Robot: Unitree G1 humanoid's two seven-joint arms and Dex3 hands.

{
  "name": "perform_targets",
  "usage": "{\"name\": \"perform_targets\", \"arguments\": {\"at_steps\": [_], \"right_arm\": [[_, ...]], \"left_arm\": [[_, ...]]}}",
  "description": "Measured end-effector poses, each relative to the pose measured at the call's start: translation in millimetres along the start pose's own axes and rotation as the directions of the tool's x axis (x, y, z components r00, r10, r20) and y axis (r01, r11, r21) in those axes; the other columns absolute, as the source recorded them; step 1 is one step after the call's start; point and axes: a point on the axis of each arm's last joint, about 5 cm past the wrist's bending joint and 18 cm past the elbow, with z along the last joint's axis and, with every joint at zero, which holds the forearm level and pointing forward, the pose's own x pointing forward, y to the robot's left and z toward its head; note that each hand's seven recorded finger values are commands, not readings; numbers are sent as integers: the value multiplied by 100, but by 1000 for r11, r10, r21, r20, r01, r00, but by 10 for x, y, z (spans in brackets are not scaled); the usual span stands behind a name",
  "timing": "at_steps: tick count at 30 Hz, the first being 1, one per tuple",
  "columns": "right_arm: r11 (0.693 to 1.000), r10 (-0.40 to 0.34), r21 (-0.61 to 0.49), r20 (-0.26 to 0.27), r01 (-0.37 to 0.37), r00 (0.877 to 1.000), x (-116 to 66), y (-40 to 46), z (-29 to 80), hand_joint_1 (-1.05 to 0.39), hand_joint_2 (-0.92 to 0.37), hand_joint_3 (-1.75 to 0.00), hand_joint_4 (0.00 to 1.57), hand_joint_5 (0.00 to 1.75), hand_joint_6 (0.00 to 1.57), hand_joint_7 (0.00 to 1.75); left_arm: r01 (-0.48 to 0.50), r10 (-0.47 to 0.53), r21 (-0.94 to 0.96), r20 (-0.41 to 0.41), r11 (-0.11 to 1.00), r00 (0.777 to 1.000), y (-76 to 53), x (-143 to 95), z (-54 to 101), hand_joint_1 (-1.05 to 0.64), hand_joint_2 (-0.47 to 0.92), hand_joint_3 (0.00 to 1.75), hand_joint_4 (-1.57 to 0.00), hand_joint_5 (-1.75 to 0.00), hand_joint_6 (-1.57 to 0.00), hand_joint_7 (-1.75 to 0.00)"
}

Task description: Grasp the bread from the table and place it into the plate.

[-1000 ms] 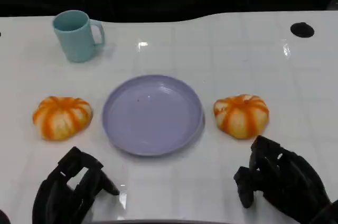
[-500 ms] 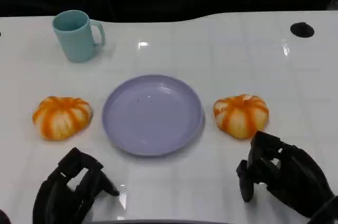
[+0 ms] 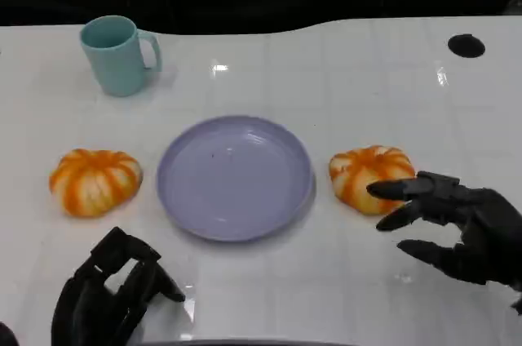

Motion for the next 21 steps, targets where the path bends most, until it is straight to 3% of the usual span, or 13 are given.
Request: {"name": "perform_targets", "arguments": {"at_steps": [4, 7, 9, 15, 21], "right_arm": [[986, 6, -167, 16, -3, 1000, 8, -88, 62, -50, -92, -7, 27, 53, 45, 5], [974, 12, -227, 37, -3, 999, 23, -114, 89, -50, -92, -6, 24, 50, 43, 4], [964, 13, -267, 39, -2, 999, 27, -116, 95, -52, -92, -4, 22, 30, 37, 1], [824, 41, -567, 48, -7, 998, 51, -260, 174, -52, -89, 0, 22, 11, 29, 0], [705, 90, -706, -7, -69, 996, 142, -166, 130, -50, -86, 0, 21, 7, 28, 1]], "left_arm": [[4, -4, 9, 0, 1000, 1000, -4, -1, 0, -52, 92, 28, -58, -175, -48, -153], [5, -5, 13, 3, 1000, 1000, -8, 1, 1, -52, 92, 28, -59, -175, -48, -153], [5, -5, 13, 5, 1000, 1000, -10, 2, 0, -53, 92, 28, -59, -175, -48, -153], [4, -4, 12, 5, 1000, 1000, -9, -1, -2, -53, 92, 26, -59, -175, -49, -151], [0, 0, 3, -1, 1000, 1000, -3, -3, -3, -51, 92, 26, -59, -175, -49, -151]]}}
